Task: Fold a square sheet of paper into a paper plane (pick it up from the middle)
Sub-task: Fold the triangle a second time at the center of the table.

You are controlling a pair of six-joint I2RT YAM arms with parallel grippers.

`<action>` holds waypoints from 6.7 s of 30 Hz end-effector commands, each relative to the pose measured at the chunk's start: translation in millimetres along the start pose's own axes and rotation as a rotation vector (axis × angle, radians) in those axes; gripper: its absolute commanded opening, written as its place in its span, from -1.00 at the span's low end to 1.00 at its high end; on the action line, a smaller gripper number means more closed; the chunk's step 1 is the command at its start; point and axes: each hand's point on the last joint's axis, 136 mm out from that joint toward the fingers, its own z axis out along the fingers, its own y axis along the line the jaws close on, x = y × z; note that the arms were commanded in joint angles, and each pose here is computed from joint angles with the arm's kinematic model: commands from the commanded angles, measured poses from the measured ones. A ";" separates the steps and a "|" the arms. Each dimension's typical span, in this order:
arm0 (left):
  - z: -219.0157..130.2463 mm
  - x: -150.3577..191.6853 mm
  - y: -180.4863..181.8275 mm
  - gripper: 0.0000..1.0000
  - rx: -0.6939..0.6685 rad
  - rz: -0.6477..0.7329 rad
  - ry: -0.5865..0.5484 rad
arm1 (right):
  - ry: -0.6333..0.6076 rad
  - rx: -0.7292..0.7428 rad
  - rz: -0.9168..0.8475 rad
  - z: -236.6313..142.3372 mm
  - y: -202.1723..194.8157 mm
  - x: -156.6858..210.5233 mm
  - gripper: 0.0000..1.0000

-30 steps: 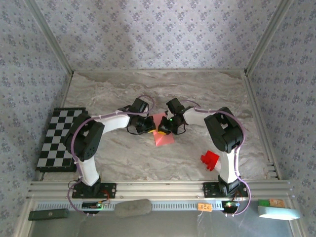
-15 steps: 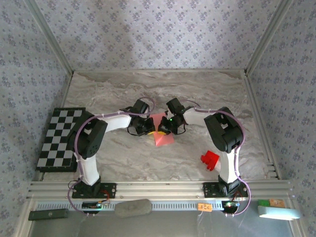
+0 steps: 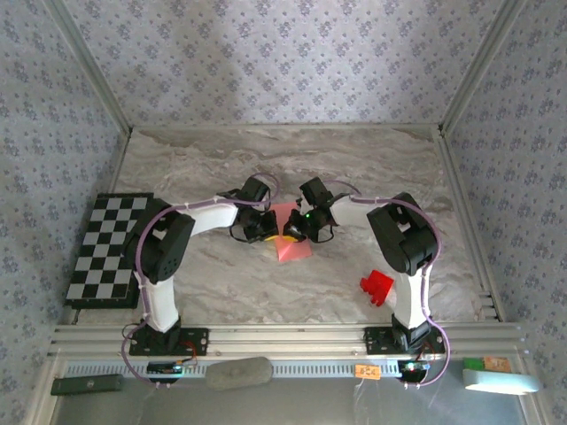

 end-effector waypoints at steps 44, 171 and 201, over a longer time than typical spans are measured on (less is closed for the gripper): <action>-12.8 35.5 -30.6 -0.83 0.164 -0.066 0.079 | -0.058 0.165 0.122 20.3 -84.5 4.3 -1.00; 17.4 53.2 35.3 -1.00 -0.109 0.010 0.099 | -0.174 0.005 -0.131 -51.0 -14.2 -35.5 -1.00; 18.0 19.1 -42.0 -0.90 0.135 0.102 0.054 | -0.036 0.173 -0.005 -3.3 -65.8 -18.6 -1.00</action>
